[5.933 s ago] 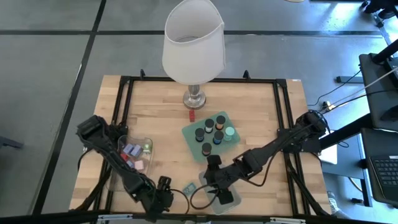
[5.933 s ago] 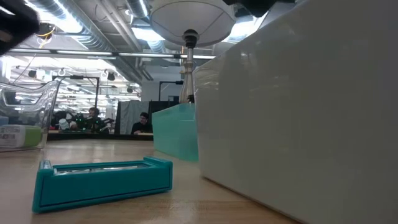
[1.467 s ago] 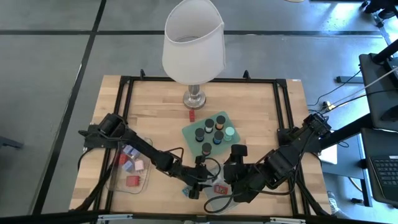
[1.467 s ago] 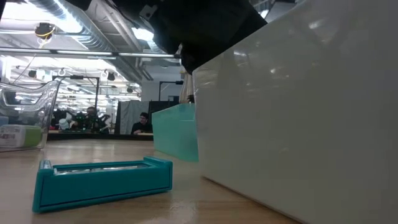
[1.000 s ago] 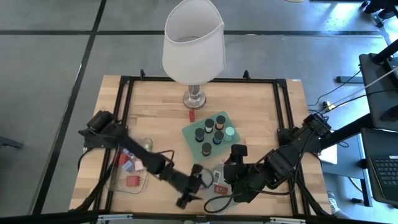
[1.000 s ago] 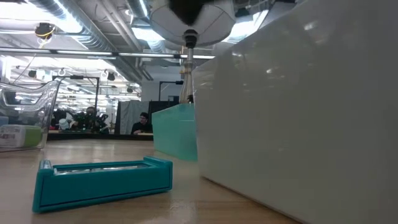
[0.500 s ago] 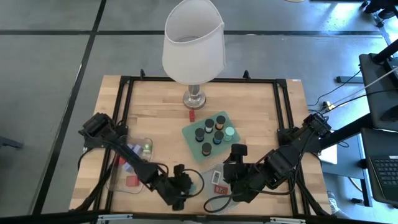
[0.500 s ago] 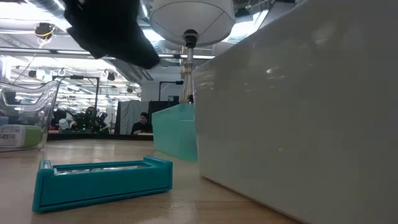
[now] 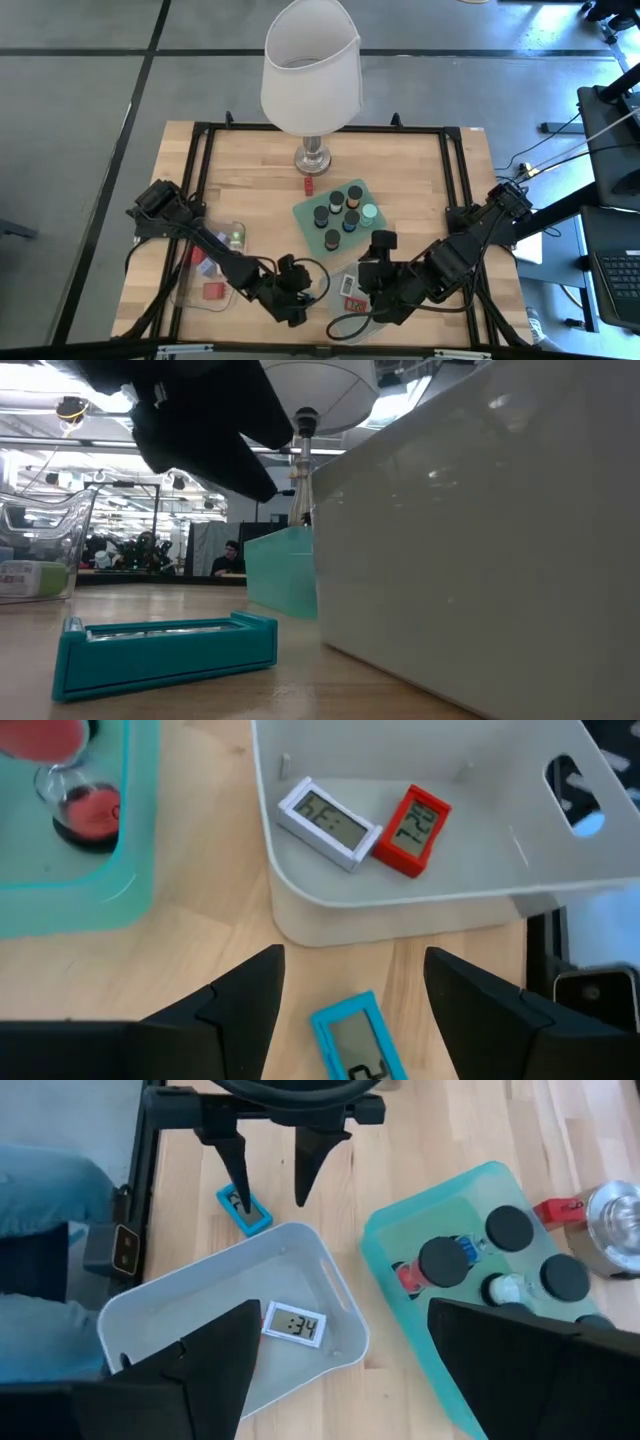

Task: Pick & Place Office items
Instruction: Put the blue digital timer into the gray bin

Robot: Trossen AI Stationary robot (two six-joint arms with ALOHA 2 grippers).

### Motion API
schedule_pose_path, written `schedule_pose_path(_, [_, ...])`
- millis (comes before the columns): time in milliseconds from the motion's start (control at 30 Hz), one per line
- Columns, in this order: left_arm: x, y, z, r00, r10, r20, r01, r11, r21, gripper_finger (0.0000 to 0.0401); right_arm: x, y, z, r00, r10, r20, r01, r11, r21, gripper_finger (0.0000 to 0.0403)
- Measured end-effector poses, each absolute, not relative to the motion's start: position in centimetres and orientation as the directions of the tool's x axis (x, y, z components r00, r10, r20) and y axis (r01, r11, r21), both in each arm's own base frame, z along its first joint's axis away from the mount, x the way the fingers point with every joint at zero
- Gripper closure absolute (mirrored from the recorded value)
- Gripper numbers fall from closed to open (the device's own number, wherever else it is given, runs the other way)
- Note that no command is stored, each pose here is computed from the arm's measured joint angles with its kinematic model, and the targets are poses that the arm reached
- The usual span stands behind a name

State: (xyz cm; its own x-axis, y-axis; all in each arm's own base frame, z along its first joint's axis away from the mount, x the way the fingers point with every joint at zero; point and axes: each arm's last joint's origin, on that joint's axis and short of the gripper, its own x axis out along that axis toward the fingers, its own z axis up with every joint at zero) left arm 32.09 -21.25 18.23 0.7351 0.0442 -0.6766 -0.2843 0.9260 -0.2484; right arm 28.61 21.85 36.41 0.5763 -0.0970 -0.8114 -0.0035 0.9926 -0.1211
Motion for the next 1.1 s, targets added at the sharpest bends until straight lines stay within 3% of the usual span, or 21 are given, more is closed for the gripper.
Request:
schedule_pose_path(333, [31.6, -22.8, 15.4, 0.703, 0.065, -0.708, -0.251, 0.954, -0.162, 0.0163, 28.8, 21.6, 36.4, 0.575, -0.103, -0.811, 0.018, 0.993, -0.113, 0.0112])
schedule_pose_path(667, [30.1, -25.1, 14.8, 0.753, 0.129, -0.646, -0.182, 0.983, -0.016, 0.0163, 28.8, 21.6, 36.4, 0.575, -0.103, -0.811, 0.077, 0.994, -0.071, 0.0112])
schedule_pose_path(1100, [29.1, -28.1, 12.3, 0.821, 0.153, -0.550, -0.243, 0.965, -0.094, 0.0164, 28.8, 21.6, 36.4, 0.575, -0.103, -0.812, 0.129, 0.991, -0.034, 0.0112])
